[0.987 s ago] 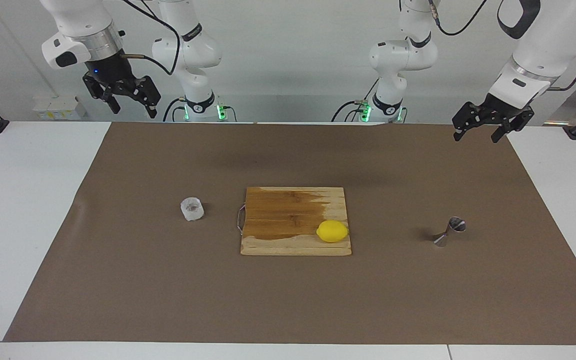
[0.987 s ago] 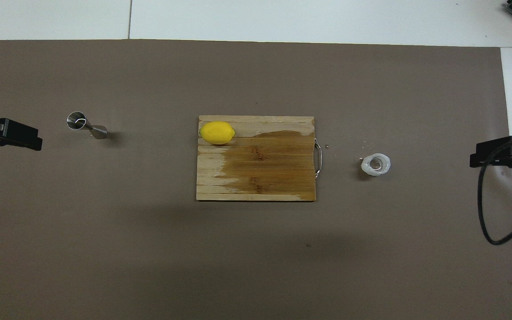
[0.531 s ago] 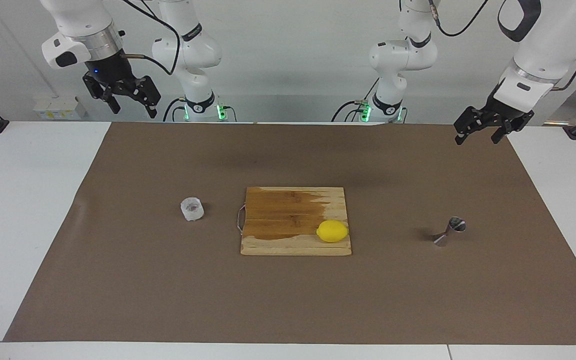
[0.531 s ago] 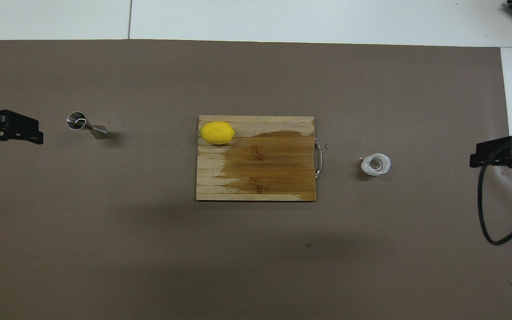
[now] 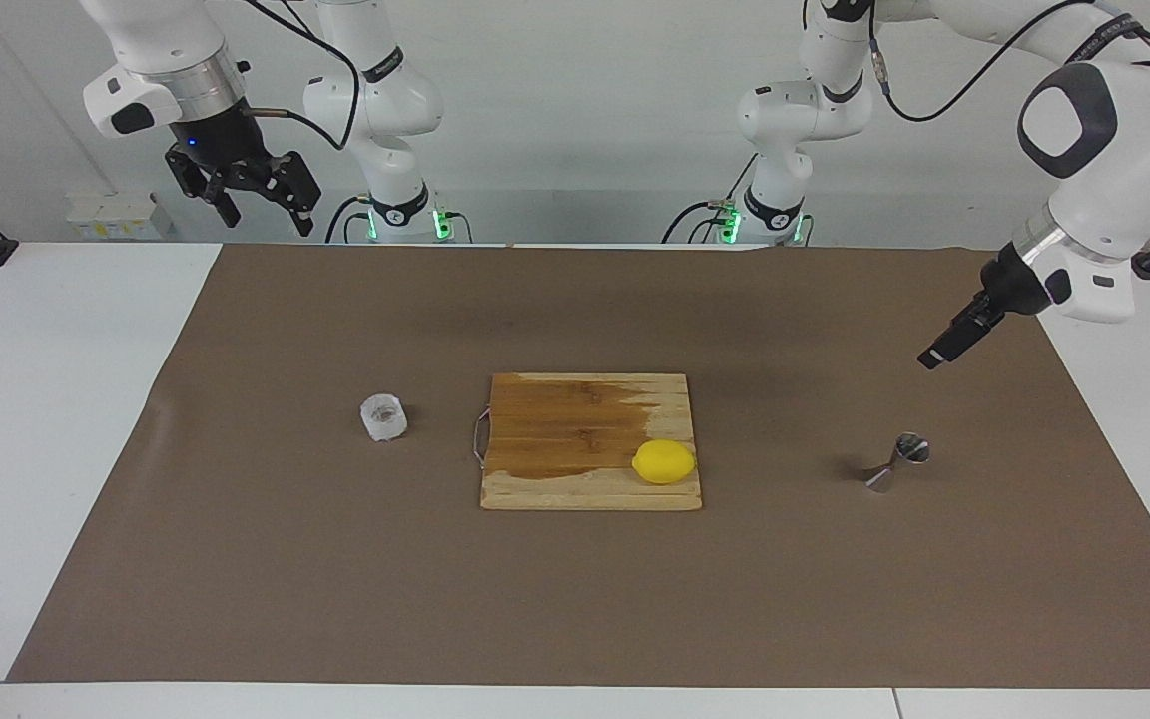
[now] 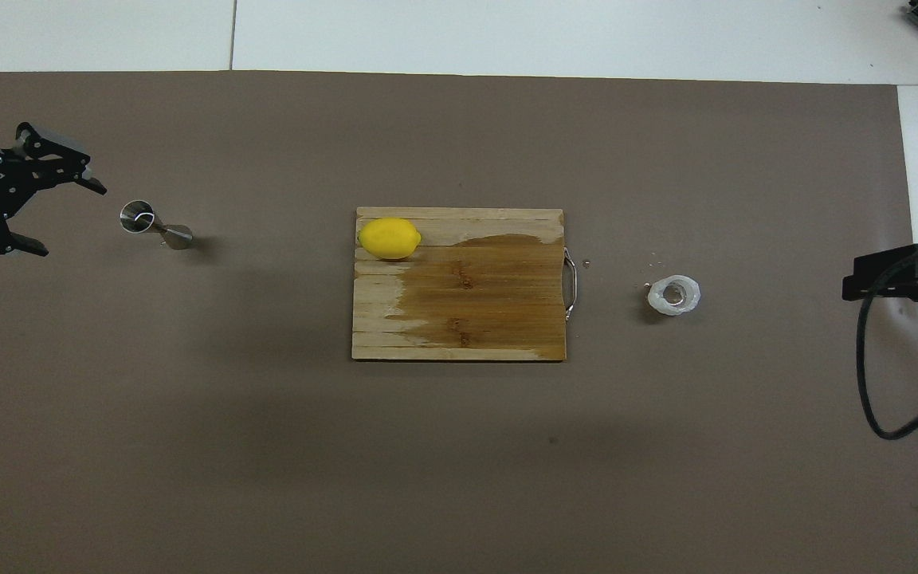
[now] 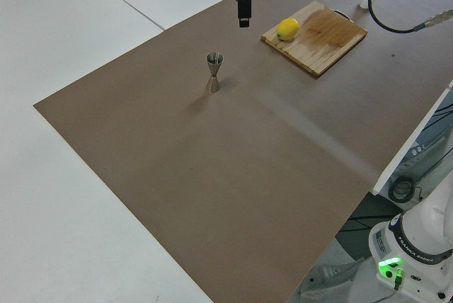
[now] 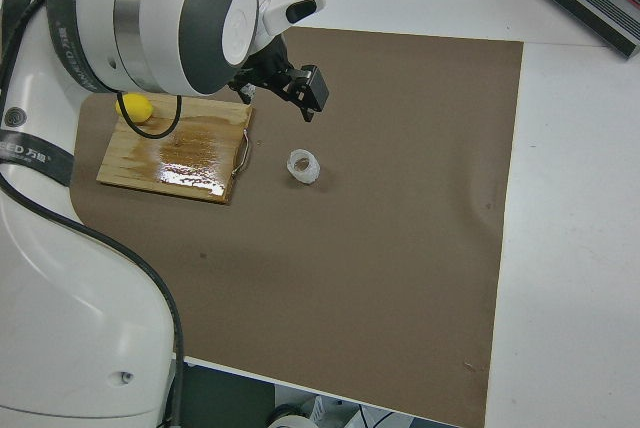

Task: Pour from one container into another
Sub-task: 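Open the left gripper and move it toward the metal cup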

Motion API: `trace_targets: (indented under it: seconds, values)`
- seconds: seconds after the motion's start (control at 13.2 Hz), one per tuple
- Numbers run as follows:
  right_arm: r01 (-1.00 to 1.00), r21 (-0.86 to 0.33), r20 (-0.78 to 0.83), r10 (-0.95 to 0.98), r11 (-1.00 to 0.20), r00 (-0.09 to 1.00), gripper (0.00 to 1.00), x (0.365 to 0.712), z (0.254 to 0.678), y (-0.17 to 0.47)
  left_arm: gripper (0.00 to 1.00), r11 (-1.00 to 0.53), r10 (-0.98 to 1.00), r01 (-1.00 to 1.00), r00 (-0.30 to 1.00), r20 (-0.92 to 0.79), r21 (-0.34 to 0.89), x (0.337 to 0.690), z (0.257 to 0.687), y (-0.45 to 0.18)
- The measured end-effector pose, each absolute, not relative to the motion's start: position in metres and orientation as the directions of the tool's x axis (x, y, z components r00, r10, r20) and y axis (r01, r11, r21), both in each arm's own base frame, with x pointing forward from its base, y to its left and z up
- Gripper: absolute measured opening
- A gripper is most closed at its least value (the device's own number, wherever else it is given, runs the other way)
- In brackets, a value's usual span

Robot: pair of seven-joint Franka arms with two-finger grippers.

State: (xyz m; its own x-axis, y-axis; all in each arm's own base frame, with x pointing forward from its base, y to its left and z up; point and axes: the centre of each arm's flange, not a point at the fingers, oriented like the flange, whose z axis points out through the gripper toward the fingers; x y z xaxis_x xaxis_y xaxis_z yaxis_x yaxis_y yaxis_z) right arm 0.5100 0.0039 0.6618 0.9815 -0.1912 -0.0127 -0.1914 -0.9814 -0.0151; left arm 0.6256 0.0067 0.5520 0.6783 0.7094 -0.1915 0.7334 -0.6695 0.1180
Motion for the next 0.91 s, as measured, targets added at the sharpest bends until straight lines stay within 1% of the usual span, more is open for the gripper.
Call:
trace_targets:
  seconds: [0.15, 0.23, 0.3, 0.46, 0.61, 0.68, 0.91]
  values:
    - [-0.191, -0.015, -0.013, -0.191, -0.981, 0.981, 1.0, 0.51, 0.662, 0.004, 1.0, -0.475, 0.824, 0.868, 0.497, -0.27, 0.146, 0.643, 0.539, 0.03]
    - [-0.191, -0.015, -0.013, -0.191, -0.981, 0.981, 1.0, 0.51, 0.662, 0.004, 1.0, -0.372, 0.86, 0.918, 0.396, -0.32, 0.136, 0.647, 0.531, 0.041]
    - [-0.191, -0.015, -0.013, -0.191, -0.981, 0.981, 1.0, 0.51, 0.662, 0.004, 1.0, -0.283, 0.876, 0.952, 0.306, -0.373, 0.117, 0.651, 0.522, 0.05]
    - [-0.191, -0.015, -0.013, -0.191, -0.981, 0.981, 1.0, 0.51, 0.662, 0.004, 1.0, -0.158, 0.857, 0.984, 0.179, -0.483, 0.083, 0.659, 0.505, 0.064]
    - [-0.191, -0.015, -0.013, -0.191, -0.981, 0.981, 1.0, 0.51, 0.662, 0.004, 1.0, -0.084, 0.84, 0.996, 0.078, -0.538, 0.013, 0.67, 0.482, 0.081]
    - [-0.191, -0.015, -0.013, -0.191, -0.981, 0.981, 1.0, 0.51, 0.662, 0.004, 1.0, -0.065, 0.833, 0.998, 0.048, -0.551, -0.01, 0.678, 0.467, 0.092]
    - [-0.191, -0.015, -0.013, -0.191, -0.981, 0.981, 1.0, 0.51, 0.662, 0.004, 1.0, 0.017, 0.803, 1.0, -0.022, -0.596, -0.014, 0.693, 0.434, 0.128]
